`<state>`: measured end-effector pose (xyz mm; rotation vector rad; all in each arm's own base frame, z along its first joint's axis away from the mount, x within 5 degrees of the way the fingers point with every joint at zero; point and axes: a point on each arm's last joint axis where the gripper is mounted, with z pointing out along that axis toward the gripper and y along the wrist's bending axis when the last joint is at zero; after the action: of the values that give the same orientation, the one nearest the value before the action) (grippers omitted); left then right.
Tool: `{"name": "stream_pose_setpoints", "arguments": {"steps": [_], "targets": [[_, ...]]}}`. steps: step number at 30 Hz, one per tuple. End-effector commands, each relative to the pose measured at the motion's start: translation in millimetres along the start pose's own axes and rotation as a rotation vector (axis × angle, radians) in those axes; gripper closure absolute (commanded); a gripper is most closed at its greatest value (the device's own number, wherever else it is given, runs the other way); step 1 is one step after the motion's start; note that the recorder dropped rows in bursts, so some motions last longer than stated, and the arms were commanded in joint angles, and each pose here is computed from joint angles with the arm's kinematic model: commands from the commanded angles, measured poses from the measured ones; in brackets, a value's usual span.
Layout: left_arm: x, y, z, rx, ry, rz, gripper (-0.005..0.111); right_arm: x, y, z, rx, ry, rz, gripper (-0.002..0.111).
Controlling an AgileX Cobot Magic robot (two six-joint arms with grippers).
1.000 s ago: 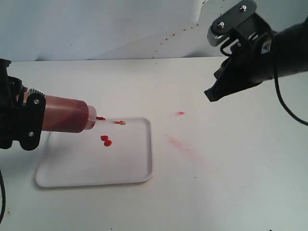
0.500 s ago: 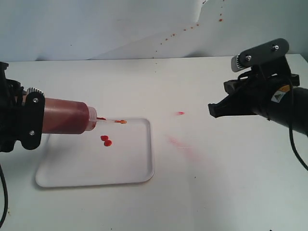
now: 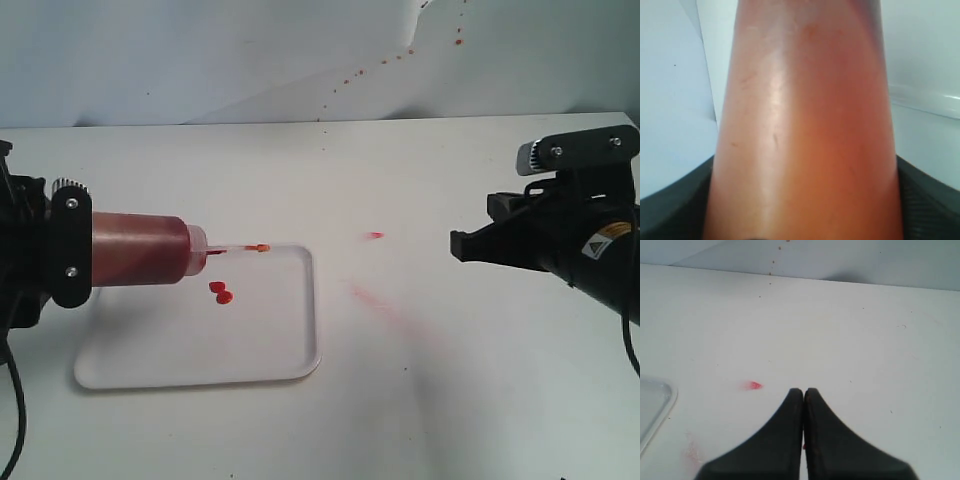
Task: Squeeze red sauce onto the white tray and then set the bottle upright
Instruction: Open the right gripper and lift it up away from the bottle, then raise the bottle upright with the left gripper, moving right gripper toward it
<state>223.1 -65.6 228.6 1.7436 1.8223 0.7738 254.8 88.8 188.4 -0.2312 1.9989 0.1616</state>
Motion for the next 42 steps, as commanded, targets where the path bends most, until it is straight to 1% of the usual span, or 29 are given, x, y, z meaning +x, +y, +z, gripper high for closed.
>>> {"name": "stream_pose_setpoints", "arguments": {"steps": [1, 6, 13, 16, 19, 23, 27, 29, 32, 35, 36, 40, 41, 42], "targets": [[-3.6, 0.9, -2.7, 0.004, -0.037, -0.082, 0.107, 0.9, -1.7, -2.7, 0.003, -0.016, -0.001, 0.108], [-4.2, 0.0, -2.8, 0.015, -0.043, -0.131, 0.107, 3.1, -0.8, -2.5, -0.006, -0.002, -0.017, 0.108], [-4.1, 0.0, -2.8, 0.016, -0.042, -0.135, 0.107, 3.7, -0.8, -2.5, -0.007, 0.004, -0.015, 0.108], [-3.5, 0.8, -5.5, 0.008, -0.047, -0.144, 0.107, 3.5, 0.4, -2.5, -0.019, 0.002, -0.042, 0.108], [-1.5, 4.7, -15.5, -0.032, -0.069, -0.159, 0.107, 3.3, 2.1, -2.6, -0.038, -0.001, -0.073, 0.108], [3.7, 8.9, -33.9, -0.095, -0.103, -0.19, 0.107, 3.3, 2.5, -2.6, -0.043, -0.002, -0.053, 0.108], [8.3, 4.4, -46.3, -0.141, -0.14, -0.196, 0.107, 3.2, 2.9, -2.6, -0.047, -0.002, -0.035, 0.108], [10.0, 1.6, -52.3, -0.169, -0.17, -0.2, 0.107, 3.1, 5.0, -2.8, -0.07, -0.003, -0.026, 0.108], [12.3, 0.3, -62.1, -0.211, -0.208, -0.218, 0.107, 2.4, 15.0, -4.0, -0.181, -0.015, -0.058, 0.108], [15.3, 0.2, -72.2, -0.237, -0.237, -0.262, 0.107, -0.3, 26.2, -6.9, -0.308, -0.047, -0.038, 0.108], [16.1, 0.2, -75.3, -0.243, -0.247, -0.279, 0.107, -2.1, 31.6, -8.9, -0.371, -0.067, -0.033, 0.108], [18.5, -0.3, -84.7, -0.261, -0.278, -0.331, 0.107, -7.8, 44.5, -15.7, -0.53, -0.13, -0.006, 0.108], [18.7, 0.1, -87.5, -0.271, -0.293, -0.343, 0.107, -8.6, 46.5, -17.1, -0.557, -0.138, -0.001, 0.107], [18.2, 0.6, -90.1, -0.281, -0.315, -0.358, 0.107, -10.3, 48.6, -18.7, -0.586, -0.155, 0.013, 0.103]]}}
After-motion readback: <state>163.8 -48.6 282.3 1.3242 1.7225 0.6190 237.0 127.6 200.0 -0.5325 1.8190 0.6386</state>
